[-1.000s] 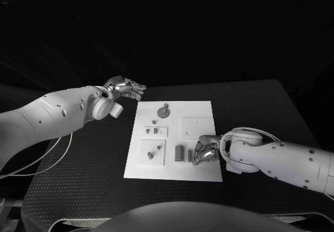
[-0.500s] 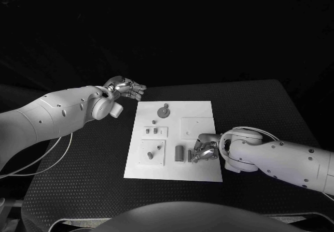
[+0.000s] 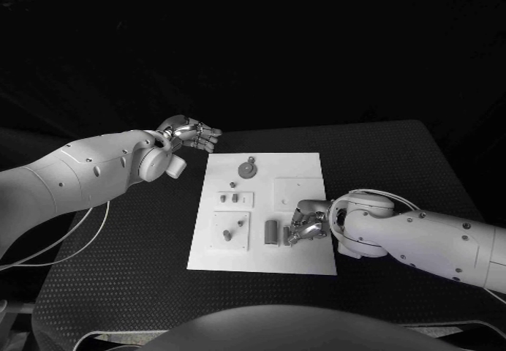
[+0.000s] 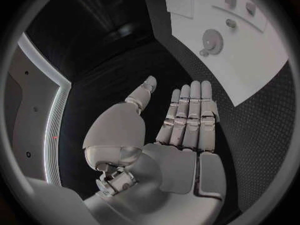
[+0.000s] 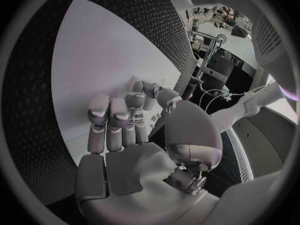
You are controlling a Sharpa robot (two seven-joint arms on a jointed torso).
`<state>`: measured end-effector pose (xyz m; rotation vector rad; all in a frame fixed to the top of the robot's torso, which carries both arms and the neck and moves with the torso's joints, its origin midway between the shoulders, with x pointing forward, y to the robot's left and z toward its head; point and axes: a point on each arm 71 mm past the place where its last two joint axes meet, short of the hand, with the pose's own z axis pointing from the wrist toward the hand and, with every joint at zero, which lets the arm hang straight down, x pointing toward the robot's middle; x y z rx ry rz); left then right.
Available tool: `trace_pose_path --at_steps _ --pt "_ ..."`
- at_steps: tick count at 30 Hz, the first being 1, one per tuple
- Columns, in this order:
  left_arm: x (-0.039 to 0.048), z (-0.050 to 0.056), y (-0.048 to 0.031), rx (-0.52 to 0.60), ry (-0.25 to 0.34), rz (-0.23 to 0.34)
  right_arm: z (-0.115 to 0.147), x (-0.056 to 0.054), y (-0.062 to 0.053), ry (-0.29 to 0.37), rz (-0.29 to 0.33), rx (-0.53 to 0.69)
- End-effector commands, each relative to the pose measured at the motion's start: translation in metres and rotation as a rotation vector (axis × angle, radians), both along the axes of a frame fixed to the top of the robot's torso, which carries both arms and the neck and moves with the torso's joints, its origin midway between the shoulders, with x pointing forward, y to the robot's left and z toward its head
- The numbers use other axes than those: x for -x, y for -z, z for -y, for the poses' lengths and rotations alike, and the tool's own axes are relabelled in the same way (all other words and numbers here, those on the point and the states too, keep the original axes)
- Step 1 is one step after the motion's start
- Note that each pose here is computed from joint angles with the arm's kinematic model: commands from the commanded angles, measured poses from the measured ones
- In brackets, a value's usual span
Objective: Assemble the parts on the task board
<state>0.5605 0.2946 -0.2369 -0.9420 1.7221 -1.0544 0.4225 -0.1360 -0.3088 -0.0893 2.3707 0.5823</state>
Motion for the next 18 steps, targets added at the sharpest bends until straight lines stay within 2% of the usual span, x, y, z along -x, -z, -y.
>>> trace_pose_path --at_steps 1,5,18 --pt "0.0001 0.0021 -0.0006 0.005 0.016 0.000 -0.0032 0.0039 0.0025 -0.022 -0.012 -0.009" --pt "0.0001 0.0020 -0.0006 0.005 0.016 0.000 -0.0031 0.0056 0.0025 -0.017 -0.033 -0.020" --pt "0.0001 0.0016 -0.0006 0.004 0.016 0.000 -0.0030 0.0073 0.0014 -0.012 -0.036 -0.031"
